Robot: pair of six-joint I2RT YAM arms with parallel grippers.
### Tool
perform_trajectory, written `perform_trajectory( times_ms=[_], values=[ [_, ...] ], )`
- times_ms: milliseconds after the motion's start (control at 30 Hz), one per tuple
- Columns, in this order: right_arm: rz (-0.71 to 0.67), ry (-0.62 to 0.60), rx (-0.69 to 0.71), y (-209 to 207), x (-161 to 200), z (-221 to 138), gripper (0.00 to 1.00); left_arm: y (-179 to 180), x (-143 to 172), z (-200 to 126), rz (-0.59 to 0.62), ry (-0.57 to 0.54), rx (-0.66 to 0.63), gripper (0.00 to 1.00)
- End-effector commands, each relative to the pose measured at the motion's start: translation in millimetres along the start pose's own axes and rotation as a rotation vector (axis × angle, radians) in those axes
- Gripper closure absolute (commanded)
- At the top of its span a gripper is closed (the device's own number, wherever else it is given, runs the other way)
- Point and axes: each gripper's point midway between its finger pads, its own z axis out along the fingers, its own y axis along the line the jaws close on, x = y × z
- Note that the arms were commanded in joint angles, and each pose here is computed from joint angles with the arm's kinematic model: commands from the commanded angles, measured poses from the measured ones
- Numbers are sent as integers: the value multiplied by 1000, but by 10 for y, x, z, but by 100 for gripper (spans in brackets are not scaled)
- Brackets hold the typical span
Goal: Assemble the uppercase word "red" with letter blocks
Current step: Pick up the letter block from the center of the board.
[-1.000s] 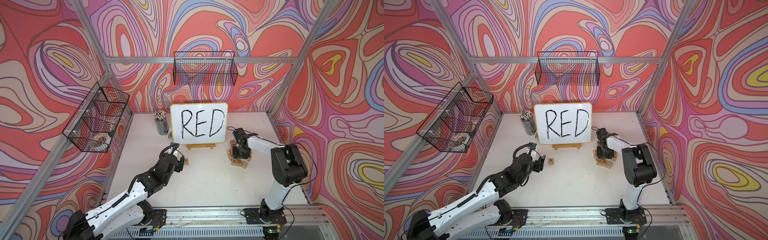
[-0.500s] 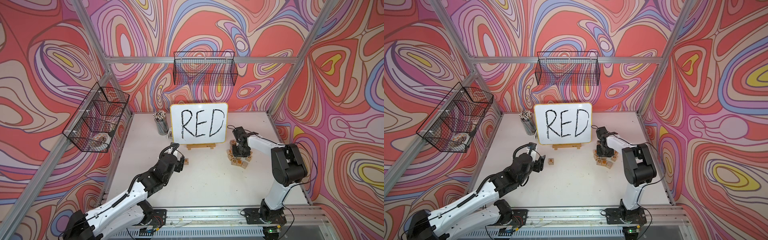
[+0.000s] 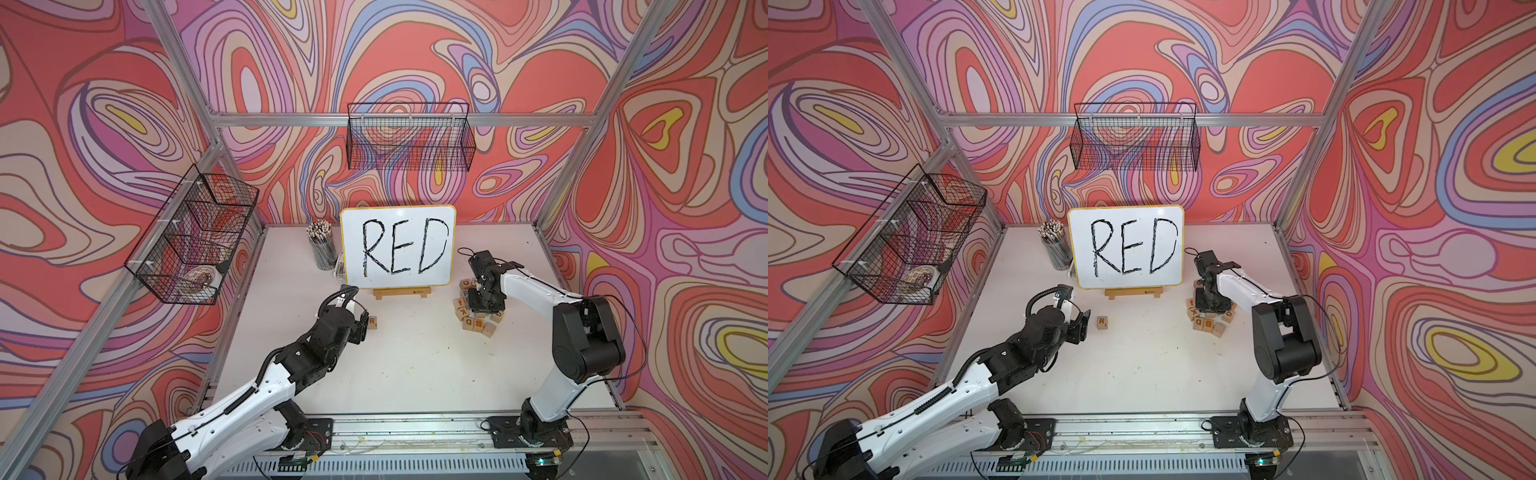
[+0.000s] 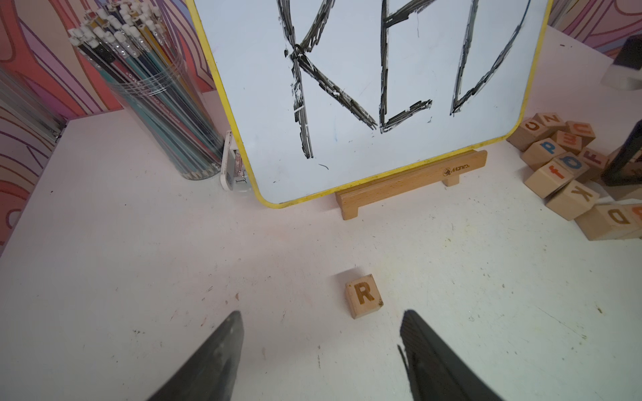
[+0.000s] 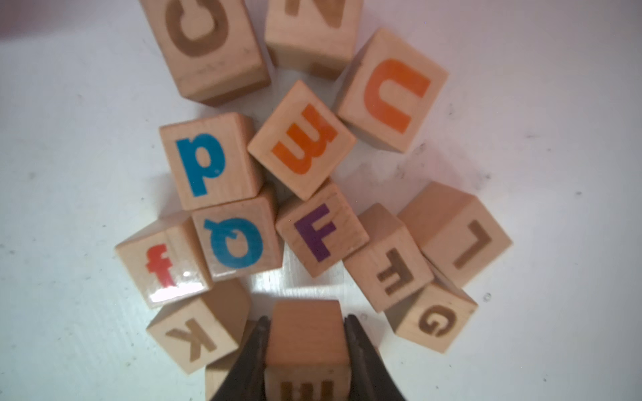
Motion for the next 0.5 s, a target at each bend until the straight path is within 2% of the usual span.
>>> perform_trajectory(
  times_ms=[0, 233, 267, 467],
  values=[
    [-11, -57, 16, 58, -78, -361, 75, 9, 34, 39, -23, 0, 2, 26],
    [-81, -96, -40, 782, 115, -714, 75, 27, 52, 49, -63, -4, 9, 26],
    [-92, -101, -55, 930, 154, -747, 74, 53, 202, 73, -57, 23, 3, 26],
    [-156, -111, -126, 1679, 310, -799, 74, 121, 264, 44, -70, 21, -9, 26]
  ],
)
